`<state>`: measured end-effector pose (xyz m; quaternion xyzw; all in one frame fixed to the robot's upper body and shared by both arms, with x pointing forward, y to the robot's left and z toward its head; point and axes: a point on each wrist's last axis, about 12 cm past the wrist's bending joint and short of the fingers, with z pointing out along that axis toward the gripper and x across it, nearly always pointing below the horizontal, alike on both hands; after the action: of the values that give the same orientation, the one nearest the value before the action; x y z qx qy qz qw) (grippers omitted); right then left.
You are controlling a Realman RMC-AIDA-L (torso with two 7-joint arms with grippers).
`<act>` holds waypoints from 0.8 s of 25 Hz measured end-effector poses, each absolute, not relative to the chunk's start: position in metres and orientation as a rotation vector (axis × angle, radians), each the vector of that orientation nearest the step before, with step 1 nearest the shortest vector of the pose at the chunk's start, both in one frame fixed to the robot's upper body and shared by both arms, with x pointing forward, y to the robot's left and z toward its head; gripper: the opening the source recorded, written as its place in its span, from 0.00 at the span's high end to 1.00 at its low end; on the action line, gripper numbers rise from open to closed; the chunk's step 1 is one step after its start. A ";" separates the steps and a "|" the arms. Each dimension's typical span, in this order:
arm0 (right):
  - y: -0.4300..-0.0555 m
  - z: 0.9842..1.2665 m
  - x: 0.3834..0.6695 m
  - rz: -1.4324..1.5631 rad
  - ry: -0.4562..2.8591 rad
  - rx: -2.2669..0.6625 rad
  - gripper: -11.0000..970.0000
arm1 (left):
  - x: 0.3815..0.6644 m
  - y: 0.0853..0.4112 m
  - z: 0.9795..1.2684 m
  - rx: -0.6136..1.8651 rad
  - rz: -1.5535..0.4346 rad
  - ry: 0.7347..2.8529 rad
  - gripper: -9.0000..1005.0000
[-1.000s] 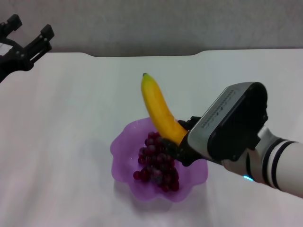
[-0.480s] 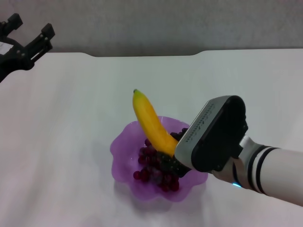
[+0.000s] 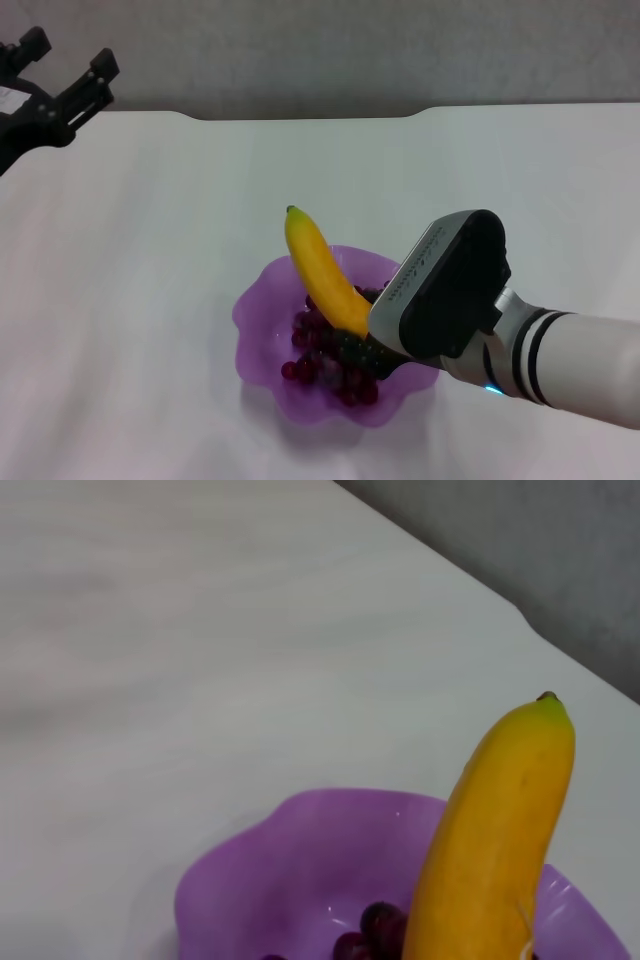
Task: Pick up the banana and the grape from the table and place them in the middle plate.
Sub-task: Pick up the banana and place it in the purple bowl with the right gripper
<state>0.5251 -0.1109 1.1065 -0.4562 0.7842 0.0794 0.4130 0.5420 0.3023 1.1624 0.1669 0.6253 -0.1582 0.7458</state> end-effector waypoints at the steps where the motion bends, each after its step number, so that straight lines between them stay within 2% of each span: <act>1: -0.111 1.105 0.526 0.201 1.975 -1.148 0.44 | 0.542 0.302 1.162 0.366 -0.347 1.368 0.19; 20: -0.112 1.082 0.538 0.214 1.980 -1.170 0.42 | 0.542 0.301 1.164 0.371 -0.349 1.364 0.19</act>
<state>0.5381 -0.1119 1.0824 -0.4634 0.7842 0.0846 0.4040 0.5419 0.3005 1.1637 0.1695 0.6232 -0.1597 0.7466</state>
